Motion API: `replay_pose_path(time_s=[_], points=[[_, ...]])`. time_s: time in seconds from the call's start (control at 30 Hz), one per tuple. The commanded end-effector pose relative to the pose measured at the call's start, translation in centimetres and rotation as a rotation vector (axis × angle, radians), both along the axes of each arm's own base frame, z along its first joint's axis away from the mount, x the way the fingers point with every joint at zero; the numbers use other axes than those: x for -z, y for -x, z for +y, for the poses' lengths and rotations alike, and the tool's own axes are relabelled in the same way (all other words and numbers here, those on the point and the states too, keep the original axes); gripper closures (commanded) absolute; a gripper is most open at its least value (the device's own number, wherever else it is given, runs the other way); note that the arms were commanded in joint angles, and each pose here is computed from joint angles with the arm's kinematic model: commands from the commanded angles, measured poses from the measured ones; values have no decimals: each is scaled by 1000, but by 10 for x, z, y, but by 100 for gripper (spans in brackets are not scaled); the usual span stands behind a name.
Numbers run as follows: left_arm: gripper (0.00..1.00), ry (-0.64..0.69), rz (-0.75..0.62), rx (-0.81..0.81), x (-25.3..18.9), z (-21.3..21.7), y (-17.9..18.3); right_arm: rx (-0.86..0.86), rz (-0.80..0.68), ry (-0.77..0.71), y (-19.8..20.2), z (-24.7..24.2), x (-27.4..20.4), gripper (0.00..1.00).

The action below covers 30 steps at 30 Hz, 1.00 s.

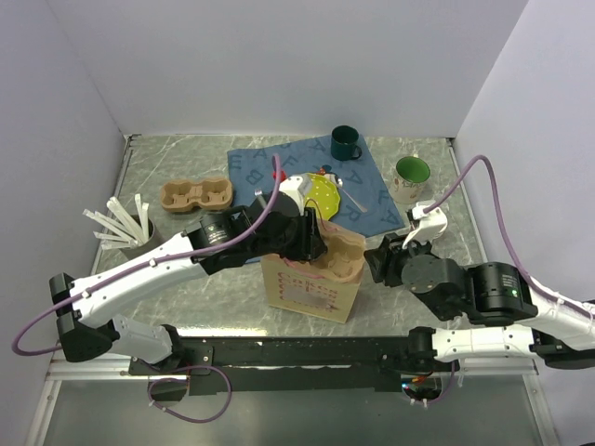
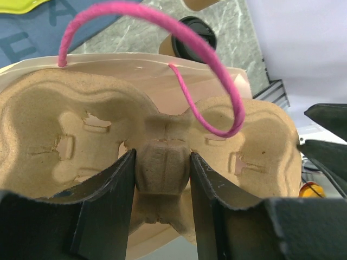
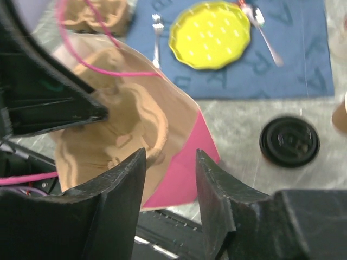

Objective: Pack the takeout coffee

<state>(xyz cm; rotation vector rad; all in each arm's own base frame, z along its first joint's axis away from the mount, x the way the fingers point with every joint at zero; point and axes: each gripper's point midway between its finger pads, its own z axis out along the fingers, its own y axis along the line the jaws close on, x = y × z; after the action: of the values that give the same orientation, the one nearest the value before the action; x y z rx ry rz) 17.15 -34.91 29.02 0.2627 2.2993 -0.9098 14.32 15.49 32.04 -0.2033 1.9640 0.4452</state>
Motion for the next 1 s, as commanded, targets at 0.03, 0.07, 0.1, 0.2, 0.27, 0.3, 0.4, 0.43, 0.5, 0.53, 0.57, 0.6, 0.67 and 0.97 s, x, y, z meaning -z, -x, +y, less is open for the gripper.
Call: replay_pose_path(time_s=[0.03,0.07,0.1,0.2,0.27,0.3,0.4,0.43,0.5,0.53,0.57,0.6,0.67,0.97], points=[[84,2,-63,-7,-17,-1,-5,197,52,-71,-7,-24,-2,53],[84,-15,-62,-19,-14,1,-7,205,52,-77,-8,-25,-6,54],[85,-19,-66,-20,-15,1,-6,209,56,-78,-9,-27,-8,54],[85,-47,-78,-32,-12,3,-7,243,60,-84,-14,-35,-13,55],[85,-62,-89,-36,-12,4,-10,247,76,-77,-20,-37,-12,55],[85,-75,-93,-43,-11,5,-10,246,89,-70,-23,-37,-10,55],[85,-100,-111,-40,-12,3,-10,261,142,-53,-29,-41,0,55],[86,-111,-118,-49,-12,5,-12,239,159,-50,-27,-38,4,55],[86,-120,-125,-48,-12,3,-11,211,156,-50,-30,-32,5,54],[86,-128,-130,-58,-11,5,-12,193,162,-46,-30,-28,7,54],[86,-131,-131,-54,-11,3,-11,146,155,-63,-31,-17,4,53],[86,-134,-133,-58,-11,4,-11,132,153,-64,-31,-15,4,53],[87,-156,-141,-68,-10,5,-10,134,165,-68,-32,-12,5,54],[88,-221,-171,-101,-3,7,-13,151,156,-58,-33,-18,2,55]])
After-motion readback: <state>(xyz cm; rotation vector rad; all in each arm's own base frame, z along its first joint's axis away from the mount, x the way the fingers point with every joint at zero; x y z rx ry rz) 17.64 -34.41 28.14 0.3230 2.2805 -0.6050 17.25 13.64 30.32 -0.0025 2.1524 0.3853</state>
